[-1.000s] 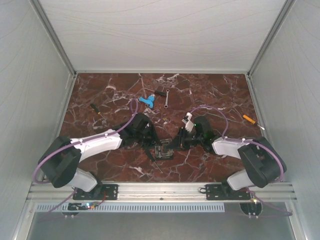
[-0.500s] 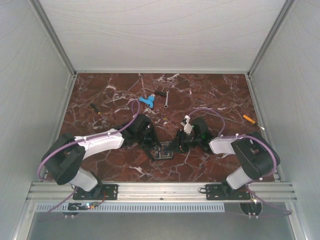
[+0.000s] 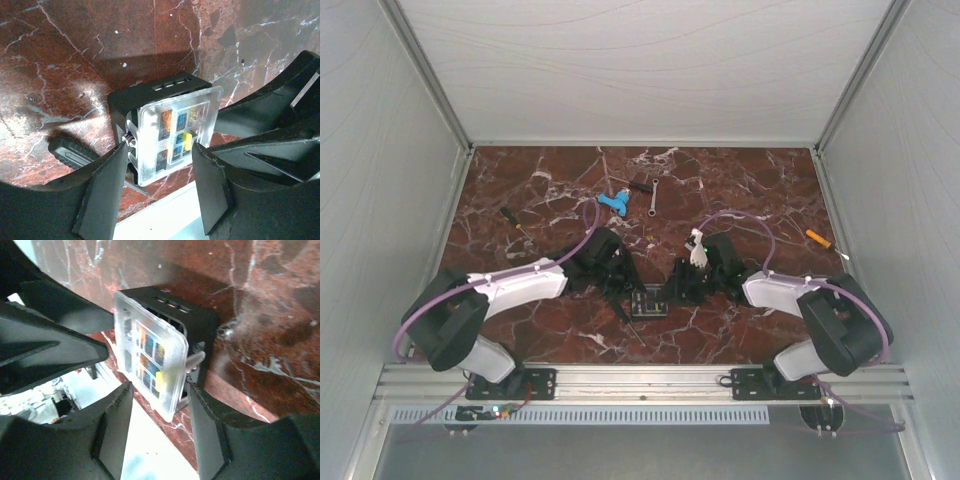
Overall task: Snap on the fuse box
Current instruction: Close the fuse box cover on the fuse box base.
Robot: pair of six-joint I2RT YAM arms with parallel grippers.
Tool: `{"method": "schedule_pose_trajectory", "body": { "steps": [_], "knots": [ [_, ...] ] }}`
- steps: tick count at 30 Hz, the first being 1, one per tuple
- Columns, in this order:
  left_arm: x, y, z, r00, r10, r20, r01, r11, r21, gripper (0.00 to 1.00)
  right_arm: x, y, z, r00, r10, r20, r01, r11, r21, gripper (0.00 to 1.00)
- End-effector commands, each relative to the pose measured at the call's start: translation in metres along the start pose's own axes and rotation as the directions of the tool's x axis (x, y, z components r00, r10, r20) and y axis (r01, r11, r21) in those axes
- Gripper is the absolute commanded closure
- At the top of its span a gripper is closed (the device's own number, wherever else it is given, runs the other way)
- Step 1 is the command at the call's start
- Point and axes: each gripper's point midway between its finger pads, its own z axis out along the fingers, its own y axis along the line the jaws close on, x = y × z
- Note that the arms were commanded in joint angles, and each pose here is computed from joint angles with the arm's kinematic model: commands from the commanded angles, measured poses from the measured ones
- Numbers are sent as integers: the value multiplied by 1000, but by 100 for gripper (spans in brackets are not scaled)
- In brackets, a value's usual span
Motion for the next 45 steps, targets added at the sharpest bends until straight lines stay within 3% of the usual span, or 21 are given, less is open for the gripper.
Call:
{"method": "schedule_pose_trajectory", "body": {
  "steps": [1,21,27,36,45],
  "knots": [
    [-9,-16,-9,999,15,44,-17,998,53,45,-7,-9,-10,997,-74,34,70,992,107,53],
    [42,-17,-7,993,-4,-118,21,990,141,44,4,21,2,993,-117,-11,117,992,50,52],
    [41,-19,-4,994,-7,-107,22,990,140,45,2,18,1,991,-132,-4,132,988,78,52],
    [34,7,-12,999,-11,-40,11,1000,20,45,-8,2,-25,982,-182,55,167,964,206,52],
    [27,-1,-10,999,48,-17,-49,999,-23,56,3,1,-22,986,-161,33,152,971,183,52]
  ]
}}
